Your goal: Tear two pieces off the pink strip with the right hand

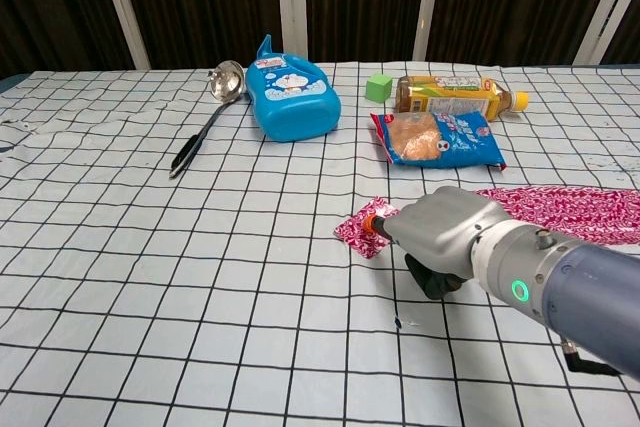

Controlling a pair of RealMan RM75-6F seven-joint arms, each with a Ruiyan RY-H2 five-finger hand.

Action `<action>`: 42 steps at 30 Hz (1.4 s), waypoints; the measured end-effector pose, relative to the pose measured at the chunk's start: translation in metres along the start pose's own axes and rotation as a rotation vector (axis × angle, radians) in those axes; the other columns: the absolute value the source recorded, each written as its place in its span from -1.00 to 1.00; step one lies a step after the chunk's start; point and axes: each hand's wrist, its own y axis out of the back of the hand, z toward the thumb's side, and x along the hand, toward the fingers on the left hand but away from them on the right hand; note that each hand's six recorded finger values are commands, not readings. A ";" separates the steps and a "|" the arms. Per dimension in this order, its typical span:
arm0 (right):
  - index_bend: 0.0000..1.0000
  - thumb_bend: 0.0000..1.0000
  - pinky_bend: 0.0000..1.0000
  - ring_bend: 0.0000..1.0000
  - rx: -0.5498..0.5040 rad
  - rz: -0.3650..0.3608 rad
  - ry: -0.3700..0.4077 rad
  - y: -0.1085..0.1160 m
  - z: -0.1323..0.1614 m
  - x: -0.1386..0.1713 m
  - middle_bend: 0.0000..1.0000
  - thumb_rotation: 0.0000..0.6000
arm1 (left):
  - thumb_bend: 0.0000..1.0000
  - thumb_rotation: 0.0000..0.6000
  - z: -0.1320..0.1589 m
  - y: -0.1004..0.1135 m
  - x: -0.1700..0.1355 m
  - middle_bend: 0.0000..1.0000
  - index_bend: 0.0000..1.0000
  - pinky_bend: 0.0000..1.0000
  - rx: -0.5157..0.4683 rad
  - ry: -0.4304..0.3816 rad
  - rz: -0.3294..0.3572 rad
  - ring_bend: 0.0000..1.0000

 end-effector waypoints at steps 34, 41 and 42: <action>-0.80 0.68 0.42 0.76 -0.014 0.040 -0.143 -0.019 -0.094 0.035 0.67 1.00 | -0.45 1.00 0.006 -0.005 0.000 -1.00 -0.70 -0.83 0.030 0.000 -0.003 -1.00; -0.79 0.68 0.42 0.76 -0.013 0.066 -0.156 -0.027 -0.097 0.030 0.67 1.00 | -0.45 1.00 0.005 -0.005 0.000 -1.00 -0.70 -0.83 0.027 0.007 -0.002 -1.00; -0.79 0.68 0.42 0.76 -0.013 0.070 -0.158 -0.028 -0.098 0.029 0.67 1.00 | -0.45 1.00 0.004 -0.004 0.000 -1.00 -0.70 -0.83 0.026 0.009 -0.001 -1.00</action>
